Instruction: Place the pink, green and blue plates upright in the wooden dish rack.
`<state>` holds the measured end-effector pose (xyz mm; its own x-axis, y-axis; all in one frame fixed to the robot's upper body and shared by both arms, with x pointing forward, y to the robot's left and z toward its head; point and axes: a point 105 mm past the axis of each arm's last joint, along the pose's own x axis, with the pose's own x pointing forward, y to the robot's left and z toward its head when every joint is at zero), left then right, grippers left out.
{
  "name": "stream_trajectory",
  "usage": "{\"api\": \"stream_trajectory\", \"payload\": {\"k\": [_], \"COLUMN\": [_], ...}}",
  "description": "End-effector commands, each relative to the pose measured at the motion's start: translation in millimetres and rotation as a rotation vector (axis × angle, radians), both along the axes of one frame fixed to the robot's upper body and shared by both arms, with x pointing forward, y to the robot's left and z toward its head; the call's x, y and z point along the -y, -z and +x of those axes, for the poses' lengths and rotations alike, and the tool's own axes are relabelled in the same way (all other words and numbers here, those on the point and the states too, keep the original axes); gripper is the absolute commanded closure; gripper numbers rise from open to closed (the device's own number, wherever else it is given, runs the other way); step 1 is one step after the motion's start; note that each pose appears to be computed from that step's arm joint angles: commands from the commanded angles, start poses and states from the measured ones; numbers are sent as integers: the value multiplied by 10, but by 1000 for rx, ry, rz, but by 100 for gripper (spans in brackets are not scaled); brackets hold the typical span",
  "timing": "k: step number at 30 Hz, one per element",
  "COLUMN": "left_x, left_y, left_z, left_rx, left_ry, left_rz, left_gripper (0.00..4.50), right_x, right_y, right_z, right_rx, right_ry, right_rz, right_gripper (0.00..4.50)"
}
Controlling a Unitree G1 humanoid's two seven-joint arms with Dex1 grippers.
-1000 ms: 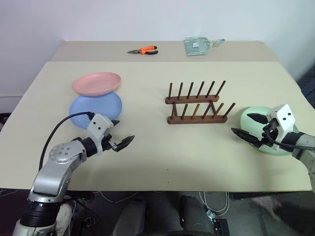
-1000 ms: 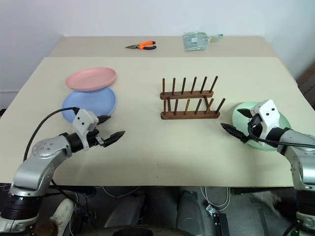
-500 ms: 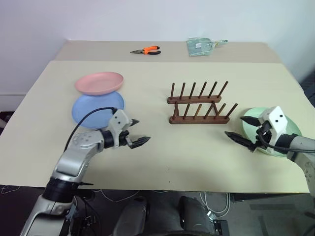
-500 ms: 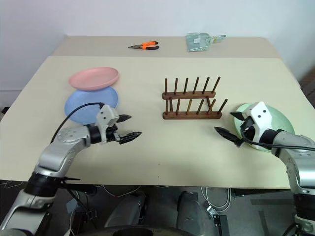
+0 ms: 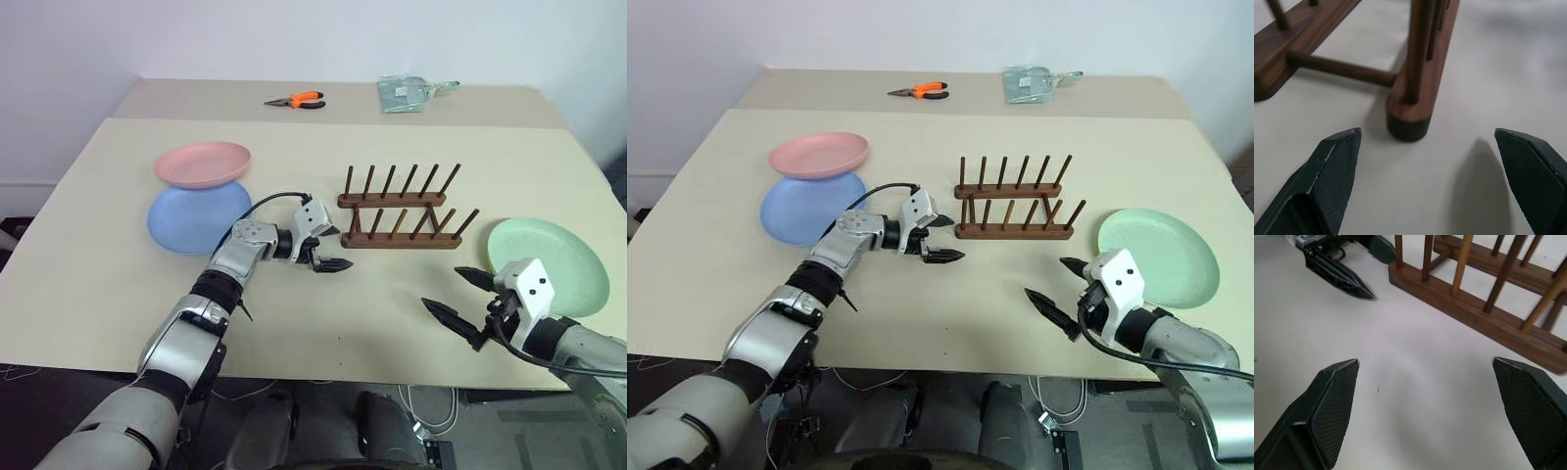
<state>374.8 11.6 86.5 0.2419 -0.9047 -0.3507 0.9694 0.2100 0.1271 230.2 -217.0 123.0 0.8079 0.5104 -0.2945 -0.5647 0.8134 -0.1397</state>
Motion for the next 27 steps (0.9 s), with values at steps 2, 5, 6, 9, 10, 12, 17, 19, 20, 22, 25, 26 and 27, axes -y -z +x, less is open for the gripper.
{"api": "stream_trajectory", "payload": {"k": [2,5,6,9,10,12,17,19,20,22,25,26,27], "left_x": [25,16,11,-66,-92,-175,-373,-348,-324,-304,-350,-390,-449], "left_y": [128,118,115,128,126,92,59,37,32,59,79,71,56], "left_z": [-46,-51,-67,-98,-104,-149,-442,-500,-501,-462,-391,-359,-345], "left_rx": [0,40,54,103,112,111,87,50,44,46,35,32,26], "left_ry": [36,54,70,108,115,138,286,309,305,275,196,155,115], "left_rz": [45,55,60,103,109,95,118,100,97,117,135,133,126], "left_gripper": [177,331,373,384,384,384,384,384,384,384,234,186,142], "right_x": [-15,1,5,5,8,27,84,113,138,183,258,291,312], "right_y": [-120,-107,-95,-87,-90,-102,-45,7,23,35,38,36,41], "right_z": [-17,-16,-16,-18,-18,-21,-74,-101,-106,-112,-133,-136,-150], "right_rx": [48,38,30,20,20,14,-48,-70,-75,-77,-80,-80,-88], "right_ry": [-2,-11,-18,-40,-42,-50,-79,-82,-73,-56,-35,-23,-17], "right_rz": [-14,-23,-27,-38,-39,-43,-43,-55,-60,-66,-87,-97,-103], "right_gripper": [0,0,0,0,0,0,0,0,0,0,26,54,85]}}
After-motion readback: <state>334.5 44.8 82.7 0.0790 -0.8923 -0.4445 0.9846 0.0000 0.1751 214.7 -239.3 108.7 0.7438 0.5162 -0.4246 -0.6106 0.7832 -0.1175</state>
